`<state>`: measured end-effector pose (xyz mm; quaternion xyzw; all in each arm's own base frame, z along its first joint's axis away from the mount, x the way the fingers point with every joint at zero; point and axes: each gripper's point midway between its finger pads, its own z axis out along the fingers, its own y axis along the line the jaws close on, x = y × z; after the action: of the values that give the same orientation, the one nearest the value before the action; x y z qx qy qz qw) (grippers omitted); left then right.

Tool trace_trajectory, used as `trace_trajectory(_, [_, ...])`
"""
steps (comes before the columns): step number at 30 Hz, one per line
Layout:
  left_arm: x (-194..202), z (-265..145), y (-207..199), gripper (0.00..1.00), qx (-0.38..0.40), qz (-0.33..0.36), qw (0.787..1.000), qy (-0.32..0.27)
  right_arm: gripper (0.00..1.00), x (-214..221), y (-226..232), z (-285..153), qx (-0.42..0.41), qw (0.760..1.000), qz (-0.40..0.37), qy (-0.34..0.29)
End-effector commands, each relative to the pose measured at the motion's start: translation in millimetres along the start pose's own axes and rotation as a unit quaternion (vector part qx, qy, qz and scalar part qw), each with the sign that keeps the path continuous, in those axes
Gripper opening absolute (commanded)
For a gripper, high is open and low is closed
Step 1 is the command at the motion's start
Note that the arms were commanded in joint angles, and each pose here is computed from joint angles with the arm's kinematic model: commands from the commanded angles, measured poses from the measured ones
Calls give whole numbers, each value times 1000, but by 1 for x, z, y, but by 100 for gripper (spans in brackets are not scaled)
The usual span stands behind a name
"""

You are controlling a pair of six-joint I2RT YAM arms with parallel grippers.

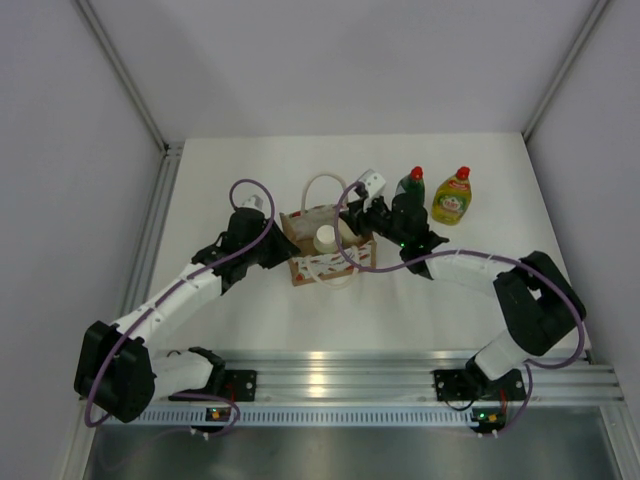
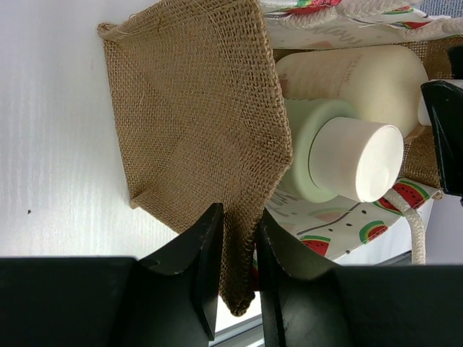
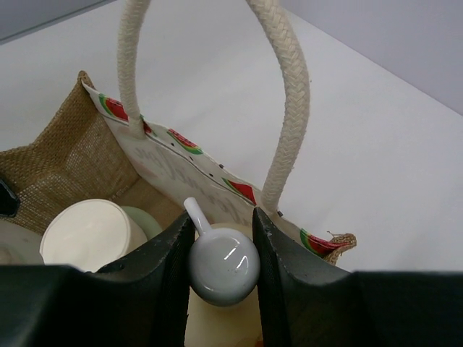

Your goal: Take the personal care products out of the canvas bag

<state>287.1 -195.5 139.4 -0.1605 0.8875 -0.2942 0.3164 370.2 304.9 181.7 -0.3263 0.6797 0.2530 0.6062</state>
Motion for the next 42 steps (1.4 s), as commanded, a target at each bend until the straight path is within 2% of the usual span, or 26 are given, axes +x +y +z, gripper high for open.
trace_trajectory(1, [-10,-1,-10,28,11,2,1000,-18,0,-114,12,-14,-17,987,-35,-154])
trace_trajectory(11, [-11,0,-8,28,8,0,1000,-21,0,-141,15,-28,-24,987,-49,-154])
trace_trajectory(29, [-10,1,-8,28,6,-6,1000,-17,0,-224,12,-70,-10,982,-76,-170])
trace_trajectory(36, [-11,0,-8,28,7,-6,1000,-21,0,-266,0,-96,23,979,-89,-184])
trace_trajectory(42, [-10,0,-6,28,4,-8,1000,-22,0,-273,-16,-115,63,977,-97,-178])
